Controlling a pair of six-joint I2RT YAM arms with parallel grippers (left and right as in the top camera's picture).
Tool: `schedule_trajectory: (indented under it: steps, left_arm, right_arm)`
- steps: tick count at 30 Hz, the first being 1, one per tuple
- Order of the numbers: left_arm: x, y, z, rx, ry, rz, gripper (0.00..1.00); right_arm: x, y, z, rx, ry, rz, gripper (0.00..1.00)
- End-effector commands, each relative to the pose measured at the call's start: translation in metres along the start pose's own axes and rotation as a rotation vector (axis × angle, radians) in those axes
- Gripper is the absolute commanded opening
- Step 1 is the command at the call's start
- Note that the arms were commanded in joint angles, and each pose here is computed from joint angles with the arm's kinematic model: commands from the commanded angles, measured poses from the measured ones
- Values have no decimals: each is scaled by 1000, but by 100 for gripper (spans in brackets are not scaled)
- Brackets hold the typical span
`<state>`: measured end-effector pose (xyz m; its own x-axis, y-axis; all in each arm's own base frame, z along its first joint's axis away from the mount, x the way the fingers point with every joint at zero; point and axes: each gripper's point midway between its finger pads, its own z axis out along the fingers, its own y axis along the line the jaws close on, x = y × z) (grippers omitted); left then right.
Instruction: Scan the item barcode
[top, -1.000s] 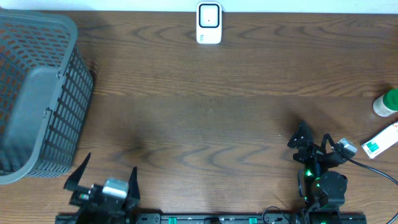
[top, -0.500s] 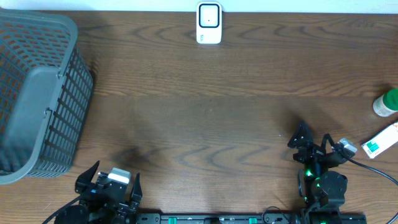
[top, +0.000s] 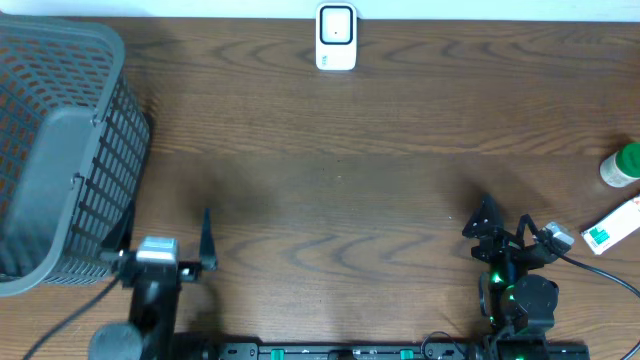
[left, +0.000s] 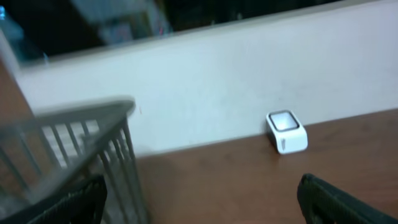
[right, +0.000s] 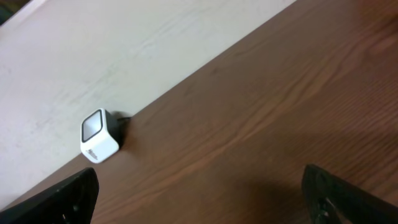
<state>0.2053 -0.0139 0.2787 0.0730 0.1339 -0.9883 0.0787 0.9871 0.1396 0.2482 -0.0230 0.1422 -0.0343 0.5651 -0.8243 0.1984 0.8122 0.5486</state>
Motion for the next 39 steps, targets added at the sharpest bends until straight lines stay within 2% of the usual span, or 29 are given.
schedule_trajectory:
  steps: [1, 5, 20, 39]
  left_arm:
    - [49, 2, 12, -43, 97, -181, 98]
    - [78, 3, 16, -76, 153, -184, 98]
    - [145, 0, 23, -122, 260, -313, 98]
    - [146, 0, 24, -120, 253, -314, 98]
  right_arm:
    - [3, 1, 0, -6, 9, -20, 99]
    - [3, 1, 0, -6, 9, -20, 99]
    - [3, 1, 0, -6, 9, -20, 99]
    - [3, 1, 0, -6, 9, -20, 99]
